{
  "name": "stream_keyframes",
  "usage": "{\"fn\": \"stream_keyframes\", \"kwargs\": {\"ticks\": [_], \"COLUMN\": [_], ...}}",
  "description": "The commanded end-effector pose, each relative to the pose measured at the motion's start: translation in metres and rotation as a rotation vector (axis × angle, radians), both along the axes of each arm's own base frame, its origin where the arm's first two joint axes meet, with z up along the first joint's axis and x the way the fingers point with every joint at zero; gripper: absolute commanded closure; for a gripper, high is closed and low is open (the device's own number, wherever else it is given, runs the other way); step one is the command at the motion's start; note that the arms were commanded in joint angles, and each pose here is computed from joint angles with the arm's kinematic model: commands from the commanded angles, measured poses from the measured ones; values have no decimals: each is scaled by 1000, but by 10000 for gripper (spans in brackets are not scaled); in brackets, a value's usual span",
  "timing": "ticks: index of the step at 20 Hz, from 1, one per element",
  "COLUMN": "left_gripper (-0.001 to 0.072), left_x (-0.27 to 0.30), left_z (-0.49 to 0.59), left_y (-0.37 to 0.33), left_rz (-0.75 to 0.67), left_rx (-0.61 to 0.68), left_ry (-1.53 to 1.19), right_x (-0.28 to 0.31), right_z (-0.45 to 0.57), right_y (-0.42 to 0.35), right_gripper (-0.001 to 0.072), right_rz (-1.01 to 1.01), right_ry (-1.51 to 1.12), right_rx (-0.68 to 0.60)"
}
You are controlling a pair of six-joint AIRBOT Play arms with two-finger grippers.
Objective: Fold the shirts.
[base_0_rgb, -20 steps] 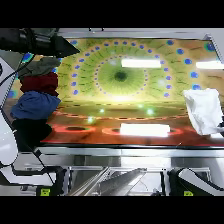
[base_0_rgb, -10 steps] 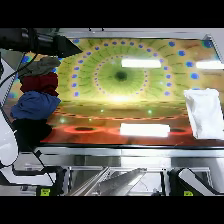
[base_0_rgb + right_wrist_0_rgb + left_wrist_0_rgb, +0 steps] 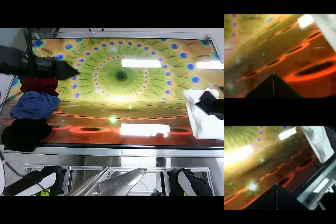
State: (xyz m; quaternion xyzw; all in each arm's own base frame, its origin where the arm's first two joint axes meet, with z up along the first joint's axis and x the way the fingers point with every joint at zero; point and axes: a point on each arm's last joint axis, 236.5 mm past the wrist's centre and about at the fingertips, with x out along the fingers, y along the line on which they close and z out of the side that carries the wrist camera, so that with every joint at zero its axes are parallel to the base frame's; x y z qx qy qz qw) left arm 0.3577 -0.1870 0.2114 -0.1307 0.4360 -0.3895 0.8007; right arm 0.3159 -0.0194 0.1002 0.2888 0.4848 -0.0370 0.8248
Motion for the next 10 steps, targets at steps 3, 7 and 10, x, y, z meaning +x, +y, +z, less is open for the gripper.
{"fn": "stream_keyframes", "kwargs": {"ticks": [3,7,10], "left_gripper": [694,694,694], "left_x": [-88,-112,-112], "left_z": [-114,-117,-106], "left_y": [-10,-7,0], "left_rz": [32,52,76], "left_rx": [42,31,23], "left_ry": [179,184,146], "right_x": [-41,-42,-42], "right_z": [-38,-45,-44], "right_y": [109,111,111], "right_gripper": [690,690,690], "right_rz": [336,356,356], "right_ry": [-47,-20,-20], "right_rx": [-22,-23,-22]}}
